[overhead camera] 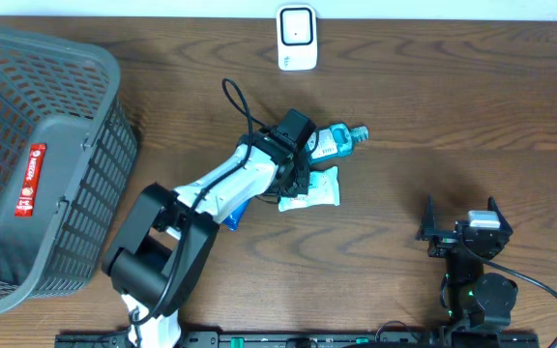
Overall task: Scan the item barcode
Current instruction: 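Carry the wipes pack out and place it below the mouthwash, then reach into the basket and grasp the red Nescafe stick with left gripper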
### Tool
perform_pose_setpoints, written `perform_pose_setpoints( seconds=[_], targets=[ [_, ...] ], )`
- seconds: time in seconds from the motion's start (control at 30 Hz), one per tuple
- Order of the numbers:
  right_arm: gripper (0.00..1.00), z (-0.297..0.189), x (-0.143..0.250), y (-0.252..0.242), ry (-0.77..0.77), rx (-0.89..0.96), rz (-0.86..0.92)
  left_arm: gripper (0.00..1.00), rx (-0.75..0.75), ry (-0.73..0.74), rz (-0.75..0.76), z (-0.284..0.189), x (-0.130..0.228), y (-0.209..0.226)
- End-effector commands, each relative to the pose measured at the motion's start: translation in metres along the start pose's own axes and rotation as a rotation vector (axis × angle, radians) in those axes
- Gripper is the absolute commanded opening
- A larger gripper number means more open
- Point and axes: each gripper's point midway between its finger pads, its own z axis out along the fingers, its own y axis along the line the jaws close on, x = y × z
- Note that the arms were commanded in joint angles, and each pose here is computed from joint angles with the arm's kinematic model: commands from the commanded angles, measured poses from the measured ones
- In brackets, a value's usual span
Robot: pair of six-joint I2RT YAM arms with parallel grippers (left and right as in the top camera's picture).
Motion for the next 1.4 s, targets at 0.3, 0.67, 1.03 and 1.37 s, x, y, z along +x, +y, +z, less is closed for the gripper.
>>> perform_pose_setpoints(
  seconds=[0.3, 0.67, 1.03, 1.37],
  targets=[
    [0.99, 0.000, 0.000, 0.002, -0.001, -0.007, -0.007, 0.28, 0.038, -0.083, 0.060, -0.054, -0.017, -0.015],
    [0.99, 0.000, 0.000, 0.002, -0.001, -0.007, -0.007, 0.98, -0.050, -0.591, -0.019, -0.284, -0.061, 0.037],
    [0.99, 0.000, 0.000, 0.002, -0.001, -0.007, -0.007, 0.98, -0.407, -0.782, -0.685, -0.390, -0.001, 0.262],
    [0.99, 0.000, 0.000, 0.002, -0.001, -0.007, -0.007, 0.98, -0.607, -0.728, -0.992, -0.338, 0.036, 0.387]
  ],
)
